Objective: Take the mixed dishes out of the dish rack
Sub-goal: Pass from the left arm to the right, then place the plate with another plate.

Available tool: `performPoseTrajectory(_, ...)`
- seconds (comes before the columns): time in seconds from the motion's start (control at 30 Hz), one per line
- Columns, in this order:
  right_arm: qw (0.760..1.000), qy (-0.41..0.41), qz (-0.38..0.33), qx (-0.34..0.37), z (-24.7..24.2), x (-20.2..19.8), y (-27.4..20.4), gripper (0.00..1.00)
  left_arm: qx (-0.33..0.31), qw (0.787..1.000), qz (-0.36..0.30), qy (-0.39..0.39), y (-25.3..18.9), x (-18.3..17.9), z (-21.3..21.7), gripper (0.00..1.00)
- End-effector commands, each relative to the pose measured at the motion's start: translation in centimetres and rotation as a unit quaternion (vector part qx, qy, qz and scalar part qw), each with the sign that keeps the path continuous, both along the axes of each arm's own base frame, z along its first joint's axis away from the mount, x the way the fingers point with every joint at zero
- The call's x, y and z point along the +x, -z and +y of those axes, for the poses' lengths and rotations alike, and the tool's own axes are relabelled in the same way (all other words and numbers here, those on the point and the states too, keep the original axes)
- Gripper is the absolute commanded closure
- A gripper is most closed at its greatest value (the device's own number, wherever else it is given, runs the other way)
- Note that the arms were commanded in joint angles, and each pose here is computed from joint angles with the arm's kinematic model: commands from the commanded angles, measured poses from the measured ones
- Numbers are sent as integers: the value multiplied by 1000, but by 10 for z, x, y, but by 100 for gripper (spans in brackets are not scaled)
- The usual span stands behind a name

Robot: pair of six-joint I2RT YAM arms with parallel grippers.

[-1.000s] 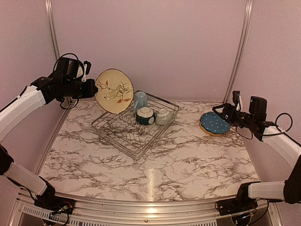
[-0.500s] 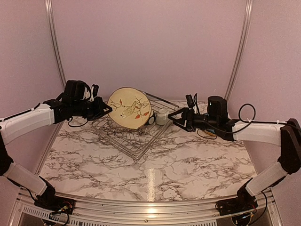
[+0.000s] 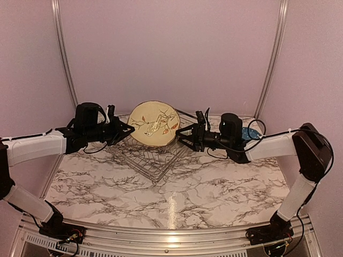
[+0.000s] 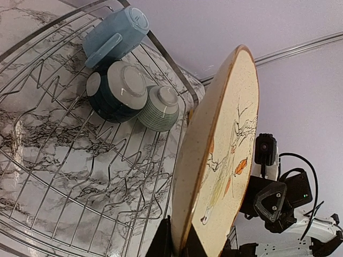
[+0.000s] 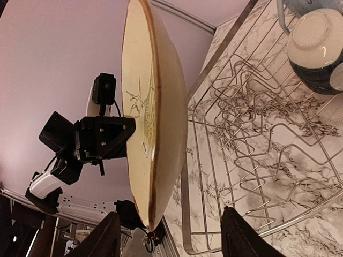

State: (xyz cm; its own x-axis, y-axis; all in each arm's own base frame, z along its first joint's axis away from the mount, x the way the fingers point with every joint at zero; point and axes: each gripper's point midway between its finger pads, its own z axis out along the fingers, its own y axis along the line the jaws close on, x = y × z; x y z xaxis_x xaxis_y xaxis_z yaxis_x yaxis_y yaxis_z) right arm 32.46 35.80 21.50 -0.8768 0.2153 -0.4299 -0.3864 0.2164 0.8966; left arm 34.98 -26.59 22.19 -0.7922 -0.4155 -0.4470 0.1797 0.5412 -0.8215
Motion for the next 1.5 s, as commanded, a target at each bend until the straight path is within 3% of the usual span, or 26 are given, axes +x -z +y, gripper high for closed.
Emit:
performPoseTrajectory(0.0, 999, 5, -3, 45, 9, 8, -19, 47, -84, 992, -88, 24, -60, -1, -21, 100)
performPoseTrajectory(0.17, 998, 13, 10, 55, 9, 11, -13, 56, -87, 992, -84, 32, -50, -8, -34, 100)
performPoseTrajectory(0.57, 997, 40, 24, 67, 0, 9, -3, 96, -48, 993, -104, -29, -35, -12, -28, 100)
performPoseTrajectory(0.67, 997, 38, 23, 70, 1, 9, -5, 100, -44, 992, -115, -14, -38, -15, -31, 100)
performPoseTrajectory(0.87, 997, 29, 6, 75, 1, 7, -16, 100, 10, 990, -143, -13, -41, -21, -18, 46)
performPoseTrajectory(1.0, 996, 24, -7, 82, -1, 6, -27, 100, 71, 983, -165, -26, -51, -23, -2, 22)
performPoseTrajectory(1.17, 996, 31, -19, 78, -13, 10, -37, 100, 124, 973, -192, -34, -76, -20, 16, 13)
performPoseTrajectory(1.47, 994, 92, -46, 37, -72, 18, -43, 100, 236, 931, -263, -88, -149, -9, 69, 5)
